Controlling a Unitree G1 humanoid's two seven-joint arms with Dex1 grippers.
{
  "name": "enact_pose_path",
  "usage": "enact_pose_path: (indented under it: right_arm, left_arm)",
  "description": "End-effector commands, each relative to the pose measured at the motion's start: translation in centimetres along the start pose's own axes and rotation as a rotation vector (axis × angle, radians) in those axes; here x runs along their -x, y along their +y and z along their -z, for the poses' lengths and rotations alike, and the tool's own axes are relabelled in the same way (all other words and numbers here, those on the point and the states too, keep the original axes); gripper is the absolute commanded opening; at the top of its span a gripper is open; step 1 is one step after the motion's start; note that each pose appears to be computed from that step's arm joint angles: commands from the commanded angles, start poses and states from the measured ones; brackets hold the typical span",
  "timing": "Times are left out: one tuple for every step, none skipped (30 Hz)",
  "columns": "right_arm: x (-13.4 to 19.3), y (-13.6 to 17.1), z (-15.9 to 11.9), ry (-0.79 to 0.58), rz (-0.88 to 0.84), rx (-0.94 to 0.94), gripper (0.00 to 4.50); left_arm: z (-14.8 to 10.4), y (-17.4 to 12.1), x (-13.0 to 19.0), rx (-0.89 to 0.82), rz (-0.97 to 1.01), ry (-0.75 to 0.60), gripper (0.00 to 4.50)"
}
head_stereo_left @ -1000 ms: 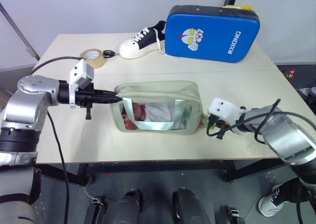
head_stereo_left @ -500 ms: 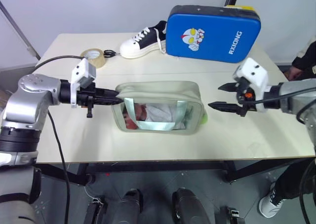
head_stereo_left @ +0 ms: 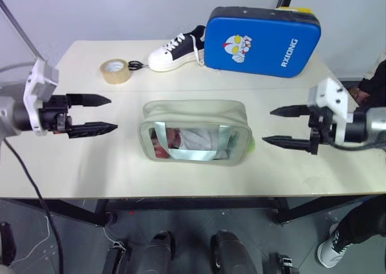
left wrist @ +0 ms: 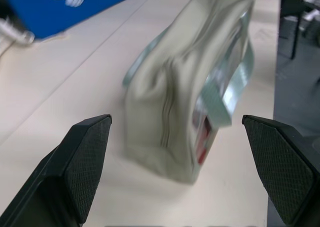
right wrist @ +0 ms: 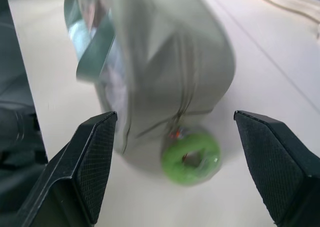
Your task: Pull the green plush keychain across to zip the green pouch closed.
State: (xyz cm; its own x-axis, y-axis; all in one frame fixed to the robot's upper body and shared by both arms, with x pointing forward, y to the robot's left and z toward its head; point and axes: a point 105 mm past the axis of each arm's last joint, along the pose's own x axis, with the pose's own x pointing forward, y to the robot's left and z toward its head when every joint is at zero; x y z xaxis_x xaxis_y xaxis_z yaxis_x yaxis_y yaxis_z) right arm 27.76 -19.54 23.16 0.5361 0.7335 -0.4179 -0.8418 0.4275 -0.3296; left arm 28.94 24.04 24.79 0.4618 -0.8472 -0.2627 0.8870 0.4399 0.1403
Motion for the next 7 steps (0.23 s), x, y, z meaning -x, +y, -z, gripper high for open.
enact_pose_path:
  right_arm:
    - [0.69, -0.79, -0.41, -0.012, 0.073, 0.077, 3.88]
    - [0.68, -0.81, -0.31, -0.009, 0.076, 0.077, 3.88]
    - [0.64, -0.87, -0.36, -0.012, 0.079, 0.077, 3.88]
    - [0.66, -0.88, -0.46, -0.017, 0.079, 0.077, 3.88]
    - [0.7, -0.9, -0.53, -0.02, 0.078, 0.079, 3.88]
    - [0.75, -0.9, -0.54, -0.019, 0.077, 0.078, 3.88]
    - [0.83, -0.88, -0.53, -0.018, 0.076, 0.079, 3.88]
  left_arm:
    - [-0.66, -0.61, 0.65, -0.033, -0.033, -0.02, 4.46]
    - [-0.49, -0.76, 0.62, -0.031, -0.036, -0.017, 4.46]
    - [-0.38, -0.91, 0.58, -0.025, -0.037, -0.019, 4.46]
    - [-0.4, -1.14, 0.55, -0.017, -0.03, -0.027, 4.46]
    - [-0.35, -1.26, 0.55, -0.003, -0.028, -0.031, 4.46]
    - [-0.26, -1.33, 0.57, 0.004, -0.029, -0.03, 4.46]
    - [-0.19, -1.35, 0.6, 0.004, -0.032, -0.028, 4.46]
